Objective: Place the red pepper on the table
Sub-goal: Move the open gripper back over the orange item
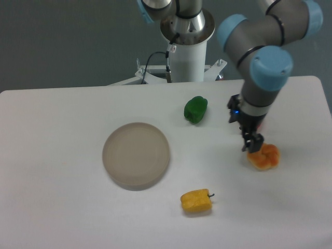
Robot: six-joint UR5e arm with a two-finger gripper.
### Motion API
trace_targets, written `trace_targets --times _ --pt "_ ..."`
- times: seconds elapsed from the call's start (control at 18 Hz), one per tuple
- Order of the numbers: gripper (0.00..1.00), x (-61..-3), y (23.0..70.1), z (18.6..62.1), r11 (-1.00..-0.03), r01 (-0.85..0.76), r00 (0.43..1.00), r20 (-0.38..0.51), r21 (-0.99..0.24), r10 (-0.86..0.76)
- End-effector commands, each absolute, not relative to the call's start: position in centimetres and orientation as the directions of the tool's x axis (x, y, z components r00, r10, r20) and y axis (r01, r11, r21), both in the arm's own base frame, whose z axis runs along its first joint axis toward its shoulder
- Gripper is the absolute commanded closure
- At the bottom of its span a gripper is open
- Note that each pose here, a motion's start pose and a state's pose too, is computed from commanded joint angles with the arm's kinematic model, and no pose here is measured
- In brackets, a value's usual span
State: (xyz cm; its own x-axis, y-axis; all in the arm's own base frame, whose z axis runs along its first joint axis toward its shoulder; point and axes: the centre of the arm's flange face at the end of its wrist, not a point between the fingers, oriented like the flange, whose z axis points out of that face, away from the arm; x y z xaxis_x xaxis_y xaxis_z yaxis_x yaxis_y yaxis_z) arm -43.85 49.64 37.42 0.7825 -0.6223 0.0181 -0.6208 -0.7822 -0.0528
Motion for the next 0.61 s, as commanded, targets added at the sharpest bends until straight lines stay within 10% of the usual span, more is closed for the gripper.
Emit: trace_targets --times 0.61 --pt "0.0 -43.82 49.25 36.99 -0.782 -0.621 0.783 0.021 -0.053 -0.622"
